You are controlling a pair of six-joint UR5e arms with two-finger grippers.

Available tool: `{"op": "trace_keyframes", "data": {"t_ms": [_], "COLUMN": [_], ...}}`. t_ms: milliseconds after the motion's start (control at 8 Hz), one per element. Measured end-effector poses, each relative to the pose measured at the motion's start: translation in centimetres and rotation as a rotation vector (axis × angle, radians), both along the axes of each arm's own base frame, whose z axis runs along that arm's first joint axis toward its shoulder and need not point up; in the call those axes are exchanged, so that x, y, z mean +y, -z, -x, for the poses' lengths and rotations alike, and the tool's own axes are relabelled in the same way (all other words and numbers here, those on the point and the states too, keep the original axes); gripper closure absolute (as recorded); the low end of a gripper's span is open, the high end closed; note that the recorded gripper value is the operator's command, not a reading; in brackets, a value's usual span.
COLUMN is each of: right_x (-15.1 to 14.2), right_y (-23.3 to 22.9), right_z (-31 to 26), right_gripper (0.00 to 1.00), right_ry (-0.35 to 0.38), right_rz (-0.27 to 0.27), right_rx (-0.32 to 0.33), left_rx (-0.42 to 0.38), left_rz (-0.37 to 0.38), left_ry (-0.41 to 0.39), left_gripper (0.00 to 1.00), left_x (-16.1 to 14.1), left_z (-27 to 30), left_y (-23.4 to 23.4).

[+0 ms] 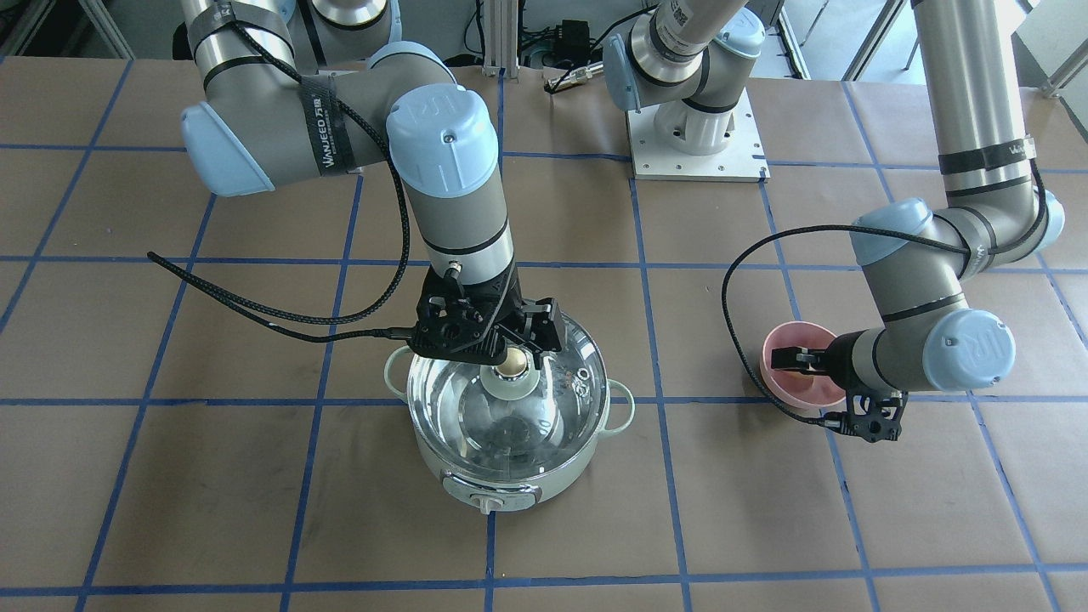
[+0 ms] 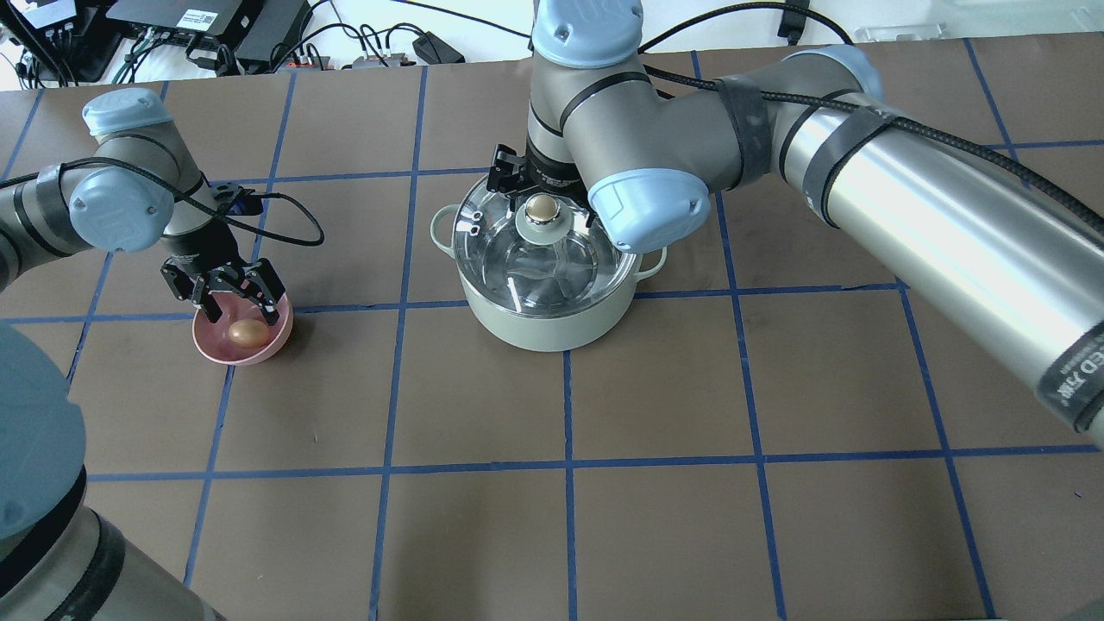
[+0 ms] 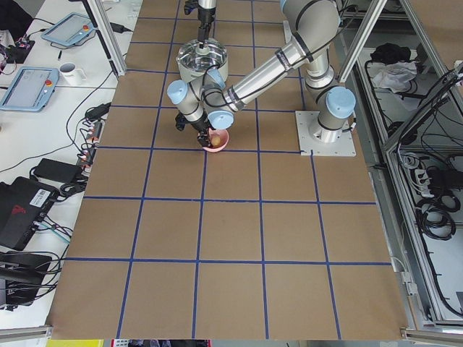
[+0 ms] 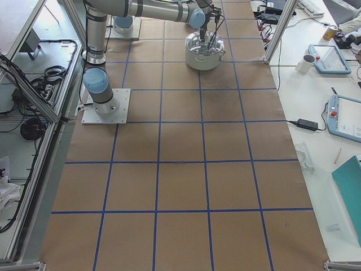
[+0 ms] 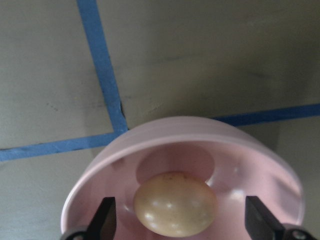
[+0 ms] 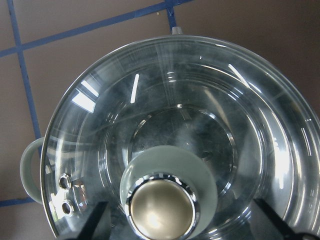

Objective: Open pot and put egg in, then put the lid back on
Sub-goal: 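Grasp the egg with the left gripper while the right lifts the lid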

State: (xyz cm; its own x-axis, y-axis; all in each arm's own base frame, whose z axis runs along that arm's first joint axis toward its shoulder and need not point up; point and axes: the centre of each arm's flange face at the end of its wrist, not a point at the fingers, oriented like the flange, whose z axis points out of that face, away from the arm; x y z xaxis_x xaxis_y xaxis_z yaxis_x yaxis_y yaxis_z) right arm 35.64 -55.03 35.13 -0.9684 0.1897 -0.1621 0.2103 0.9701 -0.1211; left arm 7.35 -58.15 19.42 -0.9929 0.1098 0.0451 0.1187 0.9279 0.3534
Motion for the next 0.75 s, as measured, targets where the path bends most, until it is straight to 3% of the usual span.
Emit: {"op": "trace_keyframes", "data": {"t_ms": [250,500,625,750], "right_x": [0.36,0.33,0.24,0.17], "right_y": [0.42,0.71,0.86,0.71], "right_z": [-0.68,-0.83,-0.85,-0.78], "right_gripper": [0.32,0.55,0.73,0.78], "right_ry": [-0.013,-0.024,-0.036,-0.055], "right_rz": [-0.005,-0.005,-0.002,0.009], "right_rx": [0.010,0.018,0.022,0.035], "left_rx": [-0.006,-0.014,-0.015,-0.012], "left_rz": [-0.008,-0.016,-0.018,-0.024], "left_ry": [0.005,0.009,0.010,0.010], "left_gripper": [0.14,0.15,0.17,0.31], "left_x": [0.00,0.02,0.02,0.02], "left_z": [-0.09,-0.20,-0.22,-0.22], "left_y": [0.32,0.57,0.70,1.02]}}
